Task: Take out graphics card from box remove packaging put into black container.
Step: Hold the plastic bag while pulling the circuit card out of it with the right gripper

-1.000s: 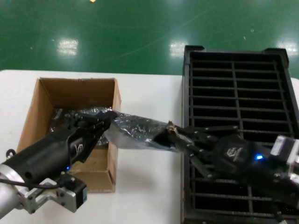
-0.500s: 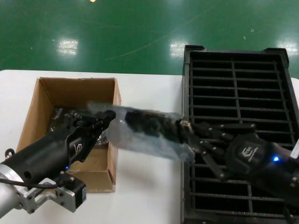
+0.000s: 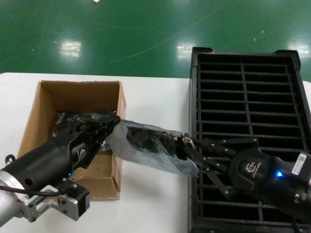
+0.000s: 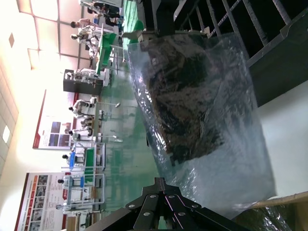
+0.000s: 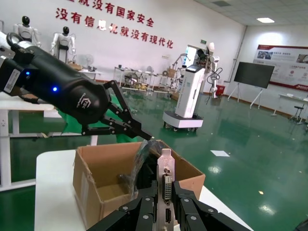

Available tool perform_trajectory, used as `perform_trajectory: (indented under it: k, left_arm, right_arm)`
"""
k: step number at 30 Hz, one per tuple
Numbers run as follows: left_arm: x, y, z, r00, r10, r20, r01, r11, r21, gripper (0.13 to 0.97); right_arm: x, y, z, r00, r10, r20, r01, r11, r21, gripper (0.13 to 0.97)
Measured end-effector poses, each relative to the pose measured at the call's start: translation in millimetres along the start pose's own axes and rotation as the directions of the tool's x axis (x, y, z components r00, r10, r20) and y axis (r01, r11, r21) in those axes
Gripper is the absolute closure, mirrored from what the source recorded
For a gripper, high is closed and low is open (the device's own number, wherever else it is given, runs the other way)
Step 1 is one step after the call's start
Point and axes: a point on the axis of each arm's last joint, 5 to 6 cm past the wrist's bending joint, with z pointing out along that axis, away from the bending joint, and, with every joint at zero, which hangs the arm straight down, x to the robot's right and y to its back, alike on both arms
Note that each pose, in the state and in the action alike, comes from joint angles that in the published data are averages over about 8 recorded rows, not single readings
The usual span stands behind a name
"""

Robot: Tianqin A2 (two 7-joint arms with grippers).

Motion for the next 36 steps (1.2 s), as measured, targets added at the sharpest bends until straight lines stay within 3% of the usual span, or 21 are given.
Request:
perform_trajectory:
  k: [22,30,36]
  left_arm:
    - [0.0,0.0,0.0,1.0,0.0,0.0,0.0,1.0,0.0,0.958]
    - [0.0,0.0,0.0,1.0,0.0,0.0,0.0,1.0,0.0,0.958]
    - [0.0,0.0,0.0,1.0,0.0,0.0,0.0,1.0,0.0,0.958]
  right_arm:
    - [2.3,11.0,-11.9,0.995,-0.101,-0.001,0.101,0.995,-0.009,0.909]
    - [10.1,13.6,-6.8,0.987,-0.135,-0.085,0.134,0.991,-0.016,0.909]
    - [6.3,17.5,16.9,0.949,-0.264,-0.171,0.26,0.964,-0.049,0.909]
